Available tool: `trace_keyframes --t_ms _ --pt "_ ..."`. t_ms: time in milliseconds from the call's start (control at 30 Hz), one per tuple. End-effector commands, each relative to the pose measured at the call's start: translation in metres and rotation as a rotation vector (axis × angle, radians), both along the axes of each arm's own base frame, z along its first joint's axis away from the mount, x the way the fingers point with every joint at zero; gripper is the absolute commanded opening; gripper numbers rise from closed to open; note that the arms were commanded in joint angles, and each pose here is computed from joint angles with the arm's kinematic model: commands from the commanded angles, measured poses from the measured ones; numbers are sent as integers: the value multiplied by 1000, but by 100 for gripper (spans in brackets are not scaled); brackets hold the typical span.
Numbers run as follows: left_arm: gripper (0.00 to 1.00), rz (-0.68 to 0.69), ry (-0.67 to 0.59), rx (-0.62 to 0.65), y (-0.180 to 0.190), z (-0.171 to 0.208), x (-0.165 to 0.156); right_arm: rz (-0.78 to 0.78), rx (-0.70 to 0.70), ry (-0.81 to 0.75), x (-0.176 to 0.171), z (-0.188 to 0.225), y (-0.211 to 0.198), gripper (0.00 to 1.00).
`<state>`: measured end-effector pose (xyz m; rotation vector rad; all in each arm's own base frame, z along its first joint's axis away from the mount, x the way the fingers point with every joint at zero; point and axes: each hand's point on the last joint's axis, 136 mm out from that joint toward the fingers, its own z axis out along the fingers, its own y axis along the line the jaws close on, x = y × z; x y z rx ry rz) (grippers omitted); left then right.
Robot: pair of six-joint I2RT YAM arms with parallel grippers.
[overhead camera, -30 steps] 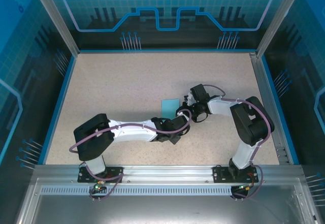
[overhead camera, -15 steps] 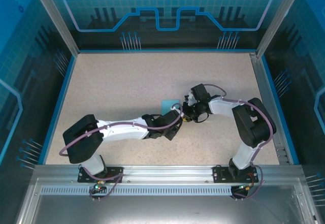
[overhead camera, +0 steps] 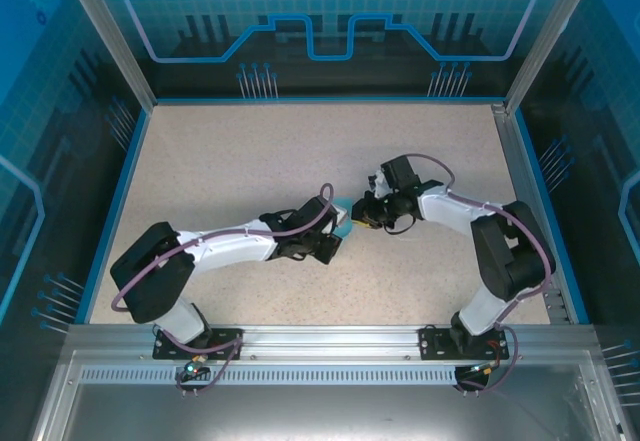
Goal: Fold a paper plane with a square sheet of paper (pick it up from the middle)
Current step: Third fold the triangle at the center of the table.
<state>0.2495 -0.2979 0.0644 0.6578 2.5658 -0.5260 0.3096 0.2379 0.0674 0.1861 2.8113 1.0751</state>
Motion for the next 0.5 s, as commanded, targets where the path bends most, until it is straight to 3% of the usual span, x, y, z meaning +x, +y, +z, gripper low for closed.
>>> trace_keyframes --t_ms 0,467 --pt "0 -10 41 -59 -3 4 -3 47 -40 10 9 -9 13 14" --pt "0 26 81 -41 9 -5 8 171 -269 72 28 -61 13 9"
